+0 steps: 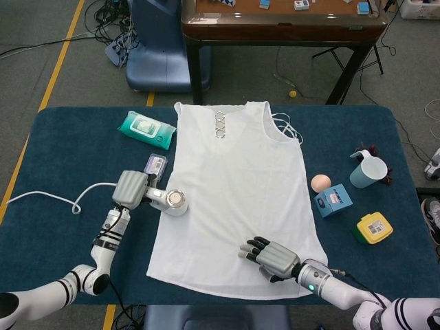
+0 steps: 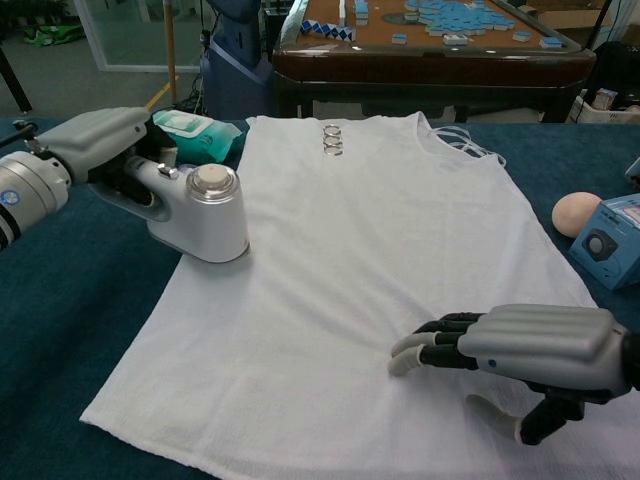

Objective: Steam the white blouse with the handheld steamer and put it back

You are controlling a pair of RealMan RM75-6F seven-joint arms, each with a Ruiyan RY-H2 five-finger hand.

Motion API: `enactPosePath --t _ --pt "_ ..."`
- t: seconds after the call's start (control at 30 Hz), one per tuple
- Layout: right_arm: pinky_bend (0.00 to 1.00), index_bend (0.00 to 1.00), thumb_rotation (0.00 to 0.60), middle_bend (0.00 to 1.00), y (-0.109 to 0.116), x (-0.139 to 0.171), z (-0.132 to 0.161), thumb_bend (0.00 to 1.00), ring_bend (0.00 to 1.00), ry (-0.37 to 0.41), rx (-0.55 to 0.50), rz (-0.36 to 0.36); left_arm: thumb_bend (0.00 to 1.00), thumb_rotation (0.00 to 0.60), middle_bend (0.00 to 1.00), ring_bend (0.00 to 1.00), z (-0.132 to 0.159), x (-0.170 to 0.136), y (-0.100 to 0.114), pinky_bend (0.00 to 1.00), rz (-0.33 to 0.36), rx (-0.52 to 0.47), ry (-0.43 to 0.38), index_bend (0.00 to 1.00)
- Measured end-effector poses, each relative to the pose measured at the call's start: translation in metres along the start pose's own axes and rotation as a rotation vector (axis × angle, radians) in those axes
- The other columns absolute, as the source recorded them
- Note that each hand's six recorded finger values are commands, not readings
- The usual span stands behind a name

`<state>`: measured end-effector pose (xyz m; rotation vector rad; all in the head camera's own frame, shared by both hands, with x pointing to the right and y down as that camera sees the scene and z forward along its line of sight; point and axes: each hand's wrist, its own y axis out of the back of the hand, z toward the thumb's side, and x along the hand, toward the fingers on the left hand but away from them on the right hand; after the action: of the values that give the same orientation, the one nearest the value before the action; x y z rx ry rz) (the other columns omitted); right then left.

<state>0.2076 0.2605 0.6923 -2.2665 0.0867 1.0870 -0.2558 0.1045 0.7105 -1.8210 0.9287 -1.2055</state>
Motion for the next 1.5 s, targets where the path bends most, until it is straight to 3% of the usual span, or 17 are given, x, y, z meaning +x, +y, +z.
enactPosePath --t 0.3,0.6,1.13,1.3,1.5 --pt "0.02 0.0 0.6 0.08 0.0 0.002 -0.001 0.7 0.0 -0.005 -0.003 -0.007 0.22 0.6 0.73 0.6 0.017 -0.023 -0.012 0.58 -0.037 0.062 -0.061 0.89" --pt "0.02 0.0 0.6 0.08 -0.001 0.005 -0.003 0.7 0.0 -0.014 -0.005 -0.007 0.22 0.6 0.73 0.6 0.003 -0.024 -0.023 0.57 -0.044 0.105 -0.039 0.89" --pt "0.02 0.0 0.6 0.08 -0.001 0.008 -0.007 0.7 0.0 -0.034 -0.012 -0.01 0.22 0.6 0.73 0.6 -0.017 -0.026 -0.018 0.56 -0.036 0.121 -0.008 0.89" --pt "0.02 0.0 0.6 0.08 0.009 0.012 0.001 0.69 0.0 -0.004 -0.025 -0.063 0.22 0.6 0.73 0.6 -0.022 -0.027 -0.006 0.56 -0.003 0.085 0.004 0.89" --pt "0.02 0.0 0.6 0.08 0.032 0.025 0.011 0.61 0.0 0.045 -0.032 -0.171 0.22 0.6 0.73 0.59 -0.041 -0.028 0.018 0.56 0.05 0.048 0.051 0.89"
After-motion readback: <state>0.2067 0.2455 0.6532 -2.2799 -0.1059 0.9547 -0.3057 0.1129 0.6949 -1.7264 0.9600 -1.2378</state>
